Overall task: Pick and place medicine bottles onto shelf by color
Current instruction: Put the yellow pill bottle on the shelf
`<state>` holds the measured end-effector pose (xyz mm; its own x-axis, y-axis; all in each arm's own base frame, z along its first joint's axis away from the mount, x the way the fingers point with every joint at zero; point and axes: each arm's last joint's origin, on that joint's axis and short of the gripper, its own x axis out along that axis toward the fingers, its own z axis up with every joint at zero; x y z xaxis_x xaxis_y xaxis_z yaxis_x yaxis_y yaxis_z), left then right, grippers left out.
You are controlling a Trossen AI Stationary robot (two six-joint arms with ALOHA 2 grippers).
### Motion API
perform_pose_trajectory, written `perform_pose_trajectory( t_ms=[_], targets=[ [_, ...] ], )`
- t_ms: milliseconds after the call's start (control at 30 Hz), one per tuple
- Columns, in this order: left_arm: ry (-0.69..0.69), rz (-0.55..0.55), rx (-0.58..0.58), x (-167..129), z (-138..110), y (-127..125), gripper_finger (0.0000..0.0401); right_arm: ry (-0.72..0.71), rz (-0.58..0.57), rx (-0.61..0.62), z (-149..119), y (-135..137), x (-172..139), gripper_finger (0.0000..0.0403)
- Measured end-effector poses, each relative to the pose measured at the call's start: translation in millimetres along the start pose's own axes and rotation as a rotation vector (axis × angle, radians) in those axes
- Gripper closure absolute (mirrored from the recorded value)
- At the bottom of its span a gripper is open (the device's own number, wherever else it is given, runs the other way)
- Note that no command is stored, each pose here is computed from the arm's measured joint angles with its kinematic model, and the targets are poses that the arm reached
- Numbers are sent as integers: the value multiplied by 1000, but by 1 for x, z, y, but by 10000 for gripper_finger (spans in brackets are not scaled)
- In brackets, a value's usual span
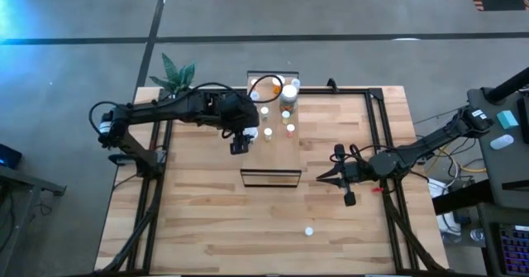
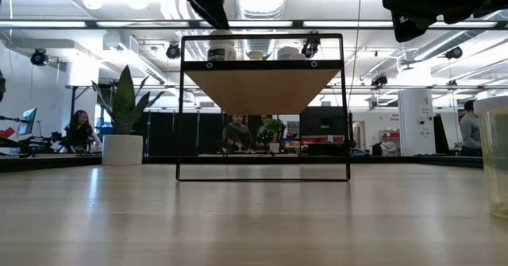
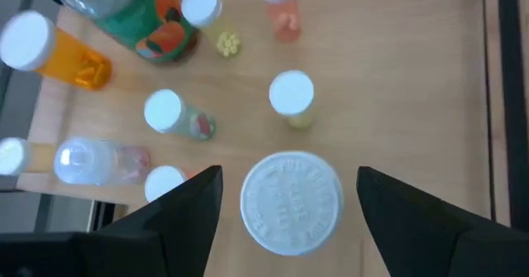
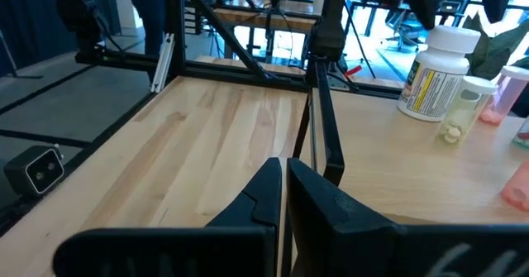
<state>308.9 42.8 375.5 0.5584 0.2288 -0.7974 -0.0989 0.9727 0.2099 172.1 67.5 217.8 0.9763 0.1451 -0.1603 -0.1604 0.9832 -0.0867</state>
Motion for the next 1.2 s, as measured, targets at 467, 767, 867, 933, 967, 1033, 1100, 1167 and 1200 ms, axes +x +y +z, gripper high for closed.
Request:
perform_pose_trajectory(
  t_ms=[467,767,867,933,967,1033,1100,1167,1200],
  targets=[
    [-250,-63,7,-59,-12,-10,163,6,-28,50,-1,-1,0,390],
    [-712,-147,-12,-27,-79,-46,252,46,-104,104,10,-3,2,390],
    [-866,-136,-34,-6,-104,-52,276,121,-112,171,22,-3,4,390],
    [-942,-129,-47,6,-121,-56,291,192,-120,217,29,-2,6,390],
    [-973,-125,-52,11,-128,-57,298,230,-124,233,31,-1,8,389],
    [-1015,-122,-59,20,-143,-59,310,304,-127,263,35,4,12,382],
    [-1056,-118,-67,24,-152,-61,321,363,-125,288,39,10,20,365],
    [-1071,-117,-69,27,-160,-61,330,420,-120,296,43,19,28,341],
    [-1070,-117,-69,27,-163,-61,334,448,-117,297,46,24,32,325]
  ],
)
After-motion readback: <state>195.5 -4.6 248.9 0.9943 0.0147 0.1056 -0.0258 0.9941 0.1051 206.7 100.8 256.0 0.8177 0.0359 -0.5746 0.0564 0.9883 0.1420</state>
